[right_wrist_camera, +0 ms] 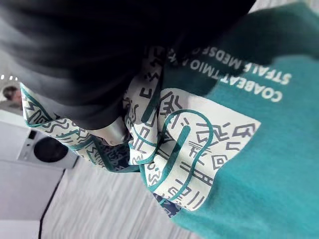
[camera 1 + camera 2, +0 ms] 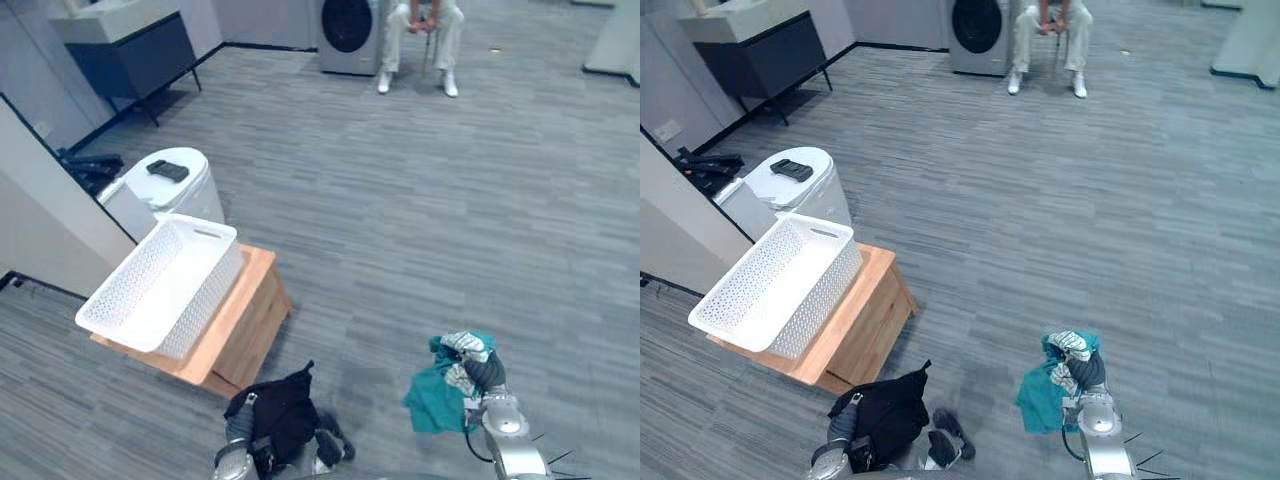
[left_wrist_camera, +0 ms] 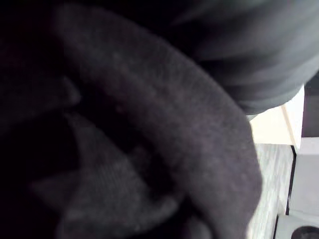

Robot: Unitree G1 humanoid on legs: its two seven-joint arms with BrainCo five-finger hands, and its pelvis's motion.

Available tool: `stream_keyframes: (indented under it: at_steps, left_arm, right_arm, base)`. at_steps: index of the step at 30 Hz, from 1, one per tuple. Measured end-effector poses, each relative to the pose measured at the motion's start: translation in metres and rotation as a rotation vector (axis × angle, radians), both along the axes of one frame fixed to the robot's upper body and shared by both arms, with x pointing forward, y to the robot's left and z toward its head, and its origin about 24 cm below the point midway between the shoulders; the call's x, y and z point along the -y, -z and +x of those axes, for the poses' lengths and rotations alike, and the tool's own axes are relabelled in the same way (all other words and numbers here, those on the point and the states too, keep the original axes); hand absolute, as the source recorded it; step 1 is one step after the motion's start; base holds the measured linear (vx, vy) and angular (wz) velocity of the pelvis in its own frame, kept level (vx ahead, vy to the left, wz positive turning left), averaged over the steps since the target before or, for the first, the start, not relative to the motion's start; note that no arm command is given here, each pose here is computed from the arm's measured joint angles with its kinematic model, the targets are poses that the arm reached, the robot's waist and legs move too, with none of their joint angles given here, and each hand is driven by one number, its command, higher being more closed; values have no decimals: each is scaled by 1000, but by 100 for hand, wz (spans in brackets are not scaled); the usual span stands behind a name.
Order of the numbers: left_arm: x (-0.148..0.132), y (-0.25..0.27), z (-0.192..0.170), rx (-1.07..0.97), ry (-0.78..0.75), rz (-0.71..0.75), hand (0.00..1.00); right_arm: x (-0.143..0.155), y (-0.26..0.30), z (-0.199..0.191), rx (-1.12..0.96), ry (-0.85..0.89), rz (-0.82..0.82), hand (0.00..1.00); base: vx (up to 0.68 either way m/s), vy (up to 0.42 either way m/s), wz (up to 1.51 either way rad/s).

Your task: Tidy the bed and pick cloth on bed and put in laundry

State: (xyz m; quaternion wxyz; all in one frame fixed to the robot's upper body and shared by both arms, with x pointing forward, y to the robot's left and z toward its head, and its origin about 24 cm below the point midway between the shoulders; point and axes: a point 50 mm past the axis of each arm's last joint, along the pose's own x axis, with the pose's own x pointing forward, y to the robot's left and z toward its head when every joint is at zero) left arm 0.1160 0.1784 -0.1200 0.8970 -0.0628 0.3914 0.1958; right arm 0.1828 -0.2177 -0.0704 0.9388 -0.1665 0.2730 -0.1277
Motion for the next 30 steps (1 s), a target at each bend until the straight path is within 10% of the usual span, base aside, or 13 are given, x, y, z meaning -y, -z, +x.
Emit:
stream_keyframes:
  at_steps: [19, 30]
  left_arm:
    - [14, -8, 19, 43, 174, 79, 100]
    - [4, -12, 24, 64, 203, 116, 100]
  right_arm:
    - [-28, -31, -15, 143, -75, 61, 100]
    - [-26, -55, 8, 287, -75, 53, 100]
  base:
    - [298, -250, 174]
    - [153, -66, 26]
